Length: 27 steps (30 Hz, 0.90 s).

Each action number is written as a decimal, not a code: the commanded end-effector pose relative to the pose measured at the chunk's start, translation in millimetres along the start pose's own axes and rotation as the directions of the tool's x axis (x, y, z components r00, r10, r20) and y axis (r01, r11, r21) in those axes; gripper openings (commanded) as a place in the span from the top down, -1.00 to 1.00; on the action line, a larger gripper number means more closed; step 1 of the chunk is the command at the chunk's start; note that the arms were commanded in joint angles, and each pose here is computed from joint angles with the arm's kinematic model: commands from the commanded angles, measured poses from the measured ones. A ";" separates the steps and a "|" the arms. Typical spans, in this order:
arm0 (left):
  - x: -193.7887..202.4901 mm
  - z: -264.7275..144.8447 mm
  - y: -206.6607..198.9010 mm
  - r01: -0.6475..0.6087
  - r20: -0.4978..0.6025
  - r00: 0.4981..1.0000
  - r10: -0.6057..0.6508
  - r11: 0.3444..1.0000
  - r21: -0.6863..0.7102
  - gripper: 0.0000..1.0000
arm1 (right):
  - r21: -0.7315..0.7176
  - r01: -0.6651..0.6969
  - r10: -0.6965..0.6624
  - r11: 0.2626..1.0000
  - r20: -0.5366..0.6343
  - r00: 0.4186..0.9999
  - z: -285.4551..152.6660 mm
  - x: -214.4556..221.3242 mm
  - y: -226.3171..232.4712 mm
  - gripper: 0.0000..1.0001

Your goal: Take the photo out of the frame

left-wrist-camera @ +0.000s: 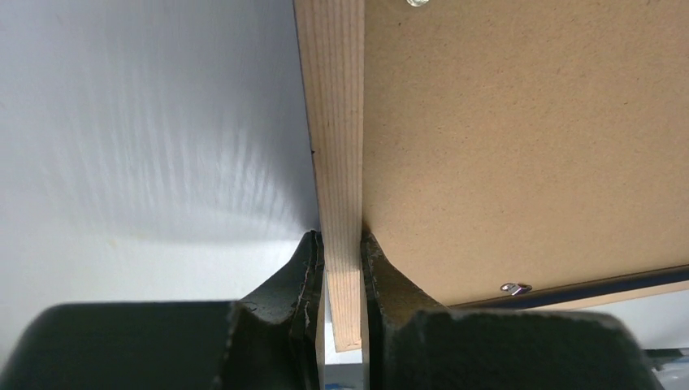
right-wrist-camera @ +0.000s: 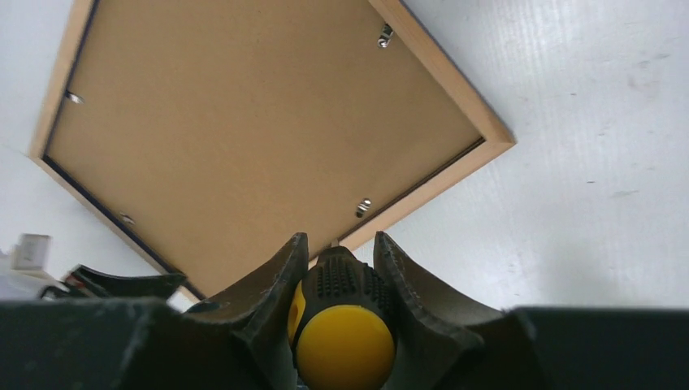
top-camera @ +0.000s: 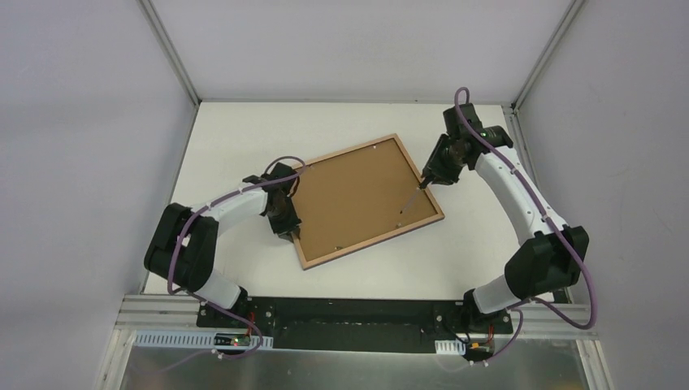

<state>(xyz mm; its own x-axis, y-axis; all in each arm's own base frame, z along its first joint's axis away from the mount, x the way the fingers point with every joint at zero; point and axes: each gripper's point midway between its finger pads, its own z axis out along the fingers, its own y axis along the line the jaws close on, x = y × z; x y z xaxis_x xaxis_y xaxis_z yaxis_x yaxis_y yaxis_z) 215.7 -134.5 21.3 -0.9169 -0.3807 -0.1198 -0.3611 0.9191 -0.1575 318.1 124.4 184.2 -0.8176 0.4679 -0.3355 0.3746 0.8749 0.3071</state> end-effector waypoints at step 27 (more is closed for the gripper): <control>-85.9 -78.0 22.0 0.360 0.069 0.925 -0.374 0.920 0.156 -0.79 | 0.038 0.318 -0.318 0.947 0.007 0.948 -10.8 -5.4 -5.6 1.00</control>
<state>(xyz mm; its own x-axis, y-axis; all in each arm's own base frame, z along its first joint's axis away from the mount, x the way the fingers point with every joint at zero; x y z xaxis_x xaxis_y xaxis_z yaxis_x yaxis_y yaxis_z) 291.5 -54.1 69.9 -0.8067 -0.5668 -0.1674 -0.5330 0.8201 -0.2083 306.9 105.2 177.2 -0.9016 0.1828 -0.3922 0.1531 0.9825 0.1059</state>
